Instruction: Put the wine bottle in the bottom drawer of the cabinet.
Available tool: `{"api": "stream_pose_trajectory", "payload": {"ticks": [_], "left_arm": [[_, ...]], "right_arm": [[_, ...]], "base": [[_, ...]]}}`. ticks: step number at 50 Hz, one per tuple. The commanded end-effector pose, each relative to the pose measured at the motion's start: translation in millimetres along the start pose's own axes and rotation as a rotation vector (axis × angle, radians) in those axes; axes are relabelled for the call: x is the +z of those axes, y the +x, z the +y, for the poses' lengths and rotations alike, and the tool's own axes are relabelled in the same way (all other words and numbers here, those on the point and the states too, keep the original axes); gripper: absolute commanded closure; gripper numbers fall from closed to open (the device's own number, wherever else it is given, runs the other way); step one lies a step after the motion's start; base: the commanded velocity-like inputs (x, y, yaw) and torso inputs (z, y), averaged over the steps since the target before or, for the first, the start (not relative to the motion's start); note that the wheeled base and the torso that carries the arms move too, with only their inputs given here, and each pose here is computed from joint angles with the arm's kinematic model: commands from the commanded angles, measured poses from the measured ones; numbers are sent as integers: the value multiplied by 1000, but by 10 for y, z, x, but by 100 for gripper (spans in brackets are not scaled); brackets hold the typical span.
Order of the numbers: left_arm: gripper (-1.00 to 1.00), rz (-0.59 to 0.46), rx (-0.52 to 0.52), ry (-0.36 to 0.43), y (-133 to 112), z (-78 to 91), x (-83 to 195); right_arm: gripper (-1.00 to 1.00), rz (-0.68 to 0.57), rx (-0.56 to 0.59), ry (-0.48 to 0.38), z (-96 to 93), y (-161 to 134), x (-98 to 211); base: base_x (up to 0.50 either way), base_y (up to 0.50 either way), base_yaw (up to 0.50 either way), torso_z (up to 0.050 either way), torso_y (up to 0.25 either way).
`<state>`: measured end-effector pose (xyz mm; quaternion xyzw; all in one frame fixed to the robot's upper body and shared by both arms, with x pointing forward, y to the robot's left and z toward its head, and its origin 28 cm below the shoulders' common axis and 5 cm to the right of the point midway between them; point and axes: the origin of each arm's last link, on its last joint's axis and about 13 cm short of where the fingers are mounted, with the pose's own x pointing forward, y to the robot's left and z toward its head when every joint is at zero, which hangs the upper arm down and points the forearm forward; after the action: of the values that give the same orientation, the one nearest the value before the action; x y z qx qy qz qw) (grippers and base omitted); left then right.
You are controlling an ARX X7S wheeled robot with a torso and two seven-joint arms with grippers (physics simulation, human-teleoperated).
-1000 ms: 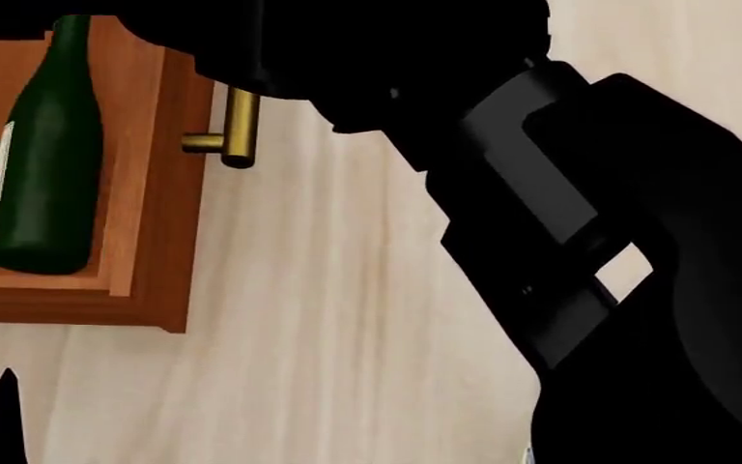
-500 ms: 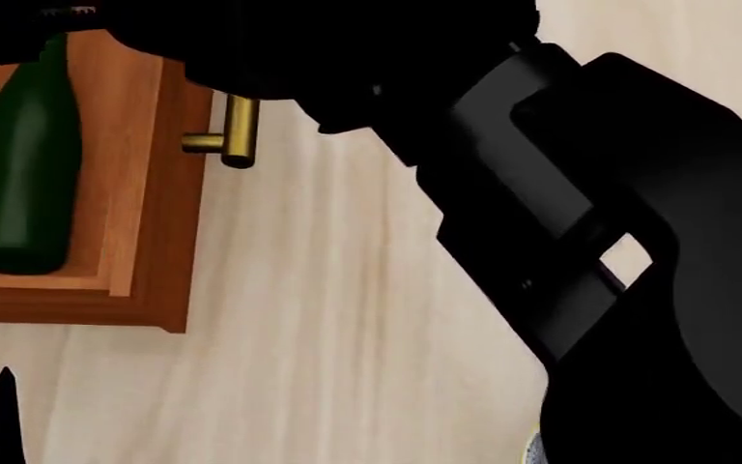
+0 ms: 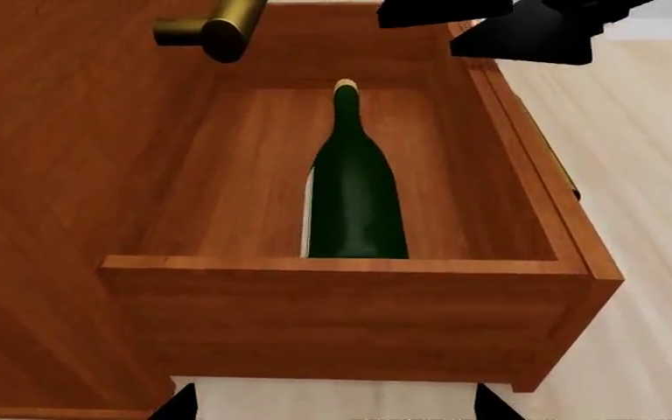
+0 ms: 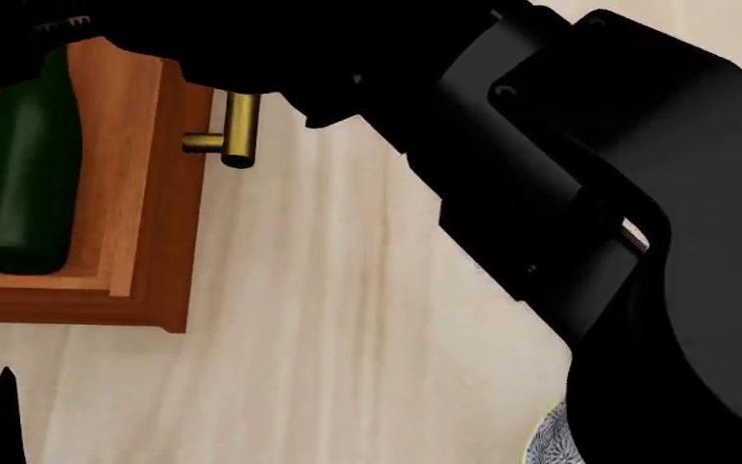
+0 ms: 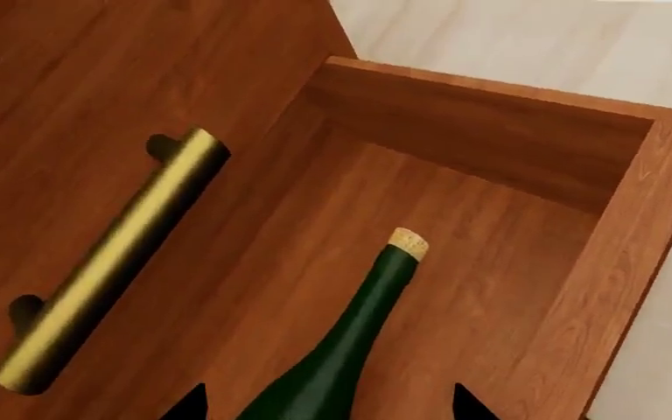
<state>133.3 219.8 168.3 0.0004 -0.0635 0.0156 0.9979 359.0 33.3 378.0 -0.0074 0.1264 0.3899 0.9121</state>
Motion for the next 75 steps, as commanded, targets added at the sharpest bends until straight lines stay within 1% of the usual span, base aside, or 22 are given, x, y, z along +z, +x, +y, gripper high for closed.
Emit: {"api": "stream_pose_trajectory", "payload": {"ticks": [1,14,25,32,43,45,50,56,64,71,73,75], "left_arm": [[-100,-2,0,2,-9,-7,7],[-100,1,0,4,-2,-6,-2],[-100,1,-3,5,-2,-9,0],[-100,-2,-3,7,-3,-8,0],[-100,-4,-5,3,-3,-10,27],[-100,-9,-9,6,-12,-17,41],[-100,-11,-11,10,-11,-24,66],[-100,-14,-13,16,-16,-27,83],[-100,-18,-14,20,-11,-36,94],[-100,-21,-8,22,-12,-20,112],[-100,-22,-8,24,-16,-18,118],[-100,-26,-6,28,-18,-16,129]], "right_arm": [[-100,-42,12,-11,26,-51,124],[-100,-124,42,-37,95,-155,354],[-100,-153,38,-57,120,-228,477],[-100,-157,9,-104,146,-295,567],[-100,-192,-15,-120,142,-408,723],[-100,-196,-34,-137,142,-432,752],[-100,-200,-74,-146,103,-463,778],[-100,-230,-118,-138,43,-700,692],[-100,-251,-169,-139,-29,-870,496],[-100,-287,-217,-160,0,-1095,350],[-100,-301,-220,-151,14,-1165,311],[-100,-303,-253,-181,23,-1222,259]], "base": [[0,0,0,0,0],[0,0,0,0,0],[0,0,0,0,0],[0,0,0,0,0],[0,0,0,0,0],[0,0,0,0,0],[0,0,0,0,0],[0,0,0,0,0],[0,0,0,0,0],[0,0,0,0,0],[0,0,0,0,0],[0,0,0,0,0]]}}
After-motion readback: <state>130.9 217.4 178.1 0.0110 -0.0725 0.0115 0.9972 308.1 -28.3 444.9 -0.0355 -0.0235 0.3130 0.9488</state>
